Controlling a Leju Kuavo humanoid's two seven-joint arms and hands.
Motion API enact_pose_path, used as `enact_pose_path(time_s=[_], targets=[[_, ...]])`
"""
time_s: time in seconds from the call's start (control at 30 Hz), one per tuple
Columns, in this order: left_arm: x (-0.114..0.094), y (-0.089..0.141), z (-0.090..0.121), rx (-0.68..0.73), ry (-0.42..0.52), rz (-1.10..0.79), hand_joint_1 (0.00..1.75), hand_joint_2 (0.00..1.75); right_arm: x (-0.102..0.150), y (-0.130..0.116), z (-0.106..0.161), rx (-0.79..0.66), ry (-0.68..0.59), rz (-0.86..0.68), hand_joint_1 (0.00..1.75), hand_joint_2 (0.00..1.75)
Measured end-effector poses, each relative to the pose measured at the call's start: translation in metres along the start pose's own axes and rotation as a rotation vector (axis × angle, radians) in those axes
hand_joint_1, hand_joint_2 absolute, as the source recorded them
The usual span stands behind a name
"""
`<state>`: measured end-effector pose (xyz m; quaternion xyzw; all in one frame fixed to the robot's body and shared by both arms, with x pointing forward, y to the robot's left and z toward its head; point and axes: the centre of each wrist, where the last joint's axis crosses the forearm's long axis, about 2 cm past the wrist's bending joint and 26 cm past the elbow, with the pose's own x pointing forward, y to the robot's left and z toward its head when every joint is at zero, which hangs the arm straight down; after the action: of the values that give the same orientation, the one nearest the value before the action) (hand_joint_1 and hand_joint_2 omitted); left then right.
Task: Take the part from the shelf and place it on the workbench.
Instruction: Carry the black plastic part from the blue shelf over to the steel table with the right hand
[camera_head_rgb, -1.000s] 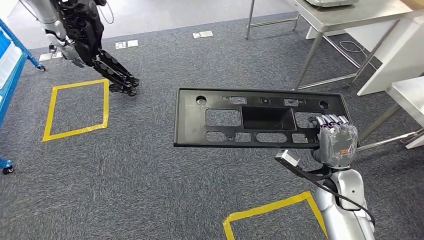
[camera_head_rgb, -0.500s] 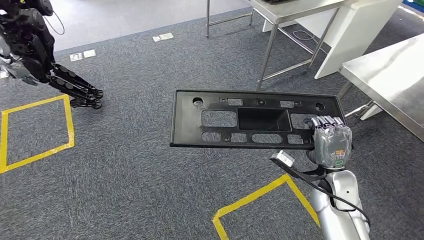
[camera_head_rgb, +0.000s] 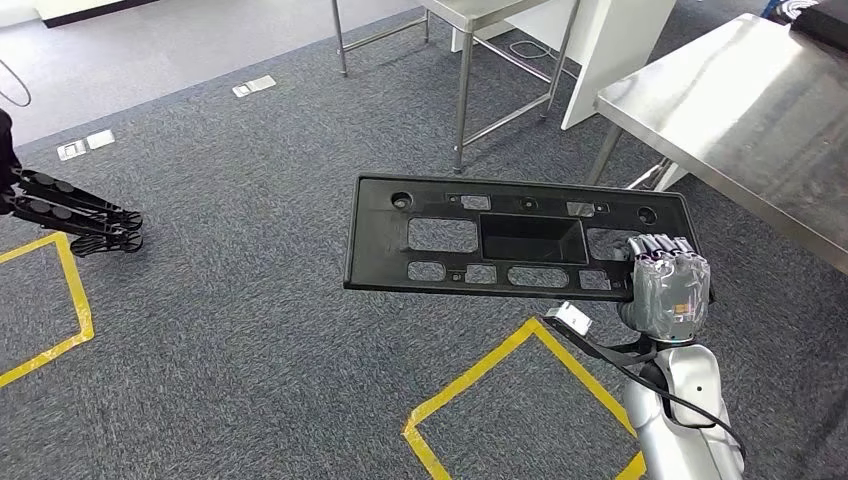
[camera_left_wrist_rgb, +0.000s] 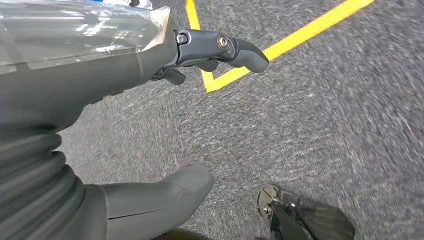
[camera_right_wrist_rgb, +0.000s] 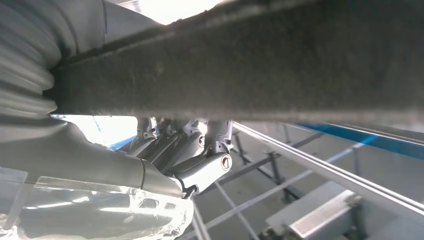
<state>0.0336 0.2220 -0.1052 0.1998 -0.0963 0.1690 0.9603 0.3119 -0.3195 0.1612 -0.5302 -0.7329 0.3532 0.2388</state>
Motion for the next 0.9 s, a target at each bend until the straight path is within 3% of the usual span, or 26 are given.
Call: enact_pose_path(time_s=[0.9], targets=[[-0.0002,0.0024,-0.0013,0.008,0.01,0.013,0.0,1.75,-0.0056,-0.0035,0.0042,-0.005,-0.018,-0.019,1.75,1.75]])
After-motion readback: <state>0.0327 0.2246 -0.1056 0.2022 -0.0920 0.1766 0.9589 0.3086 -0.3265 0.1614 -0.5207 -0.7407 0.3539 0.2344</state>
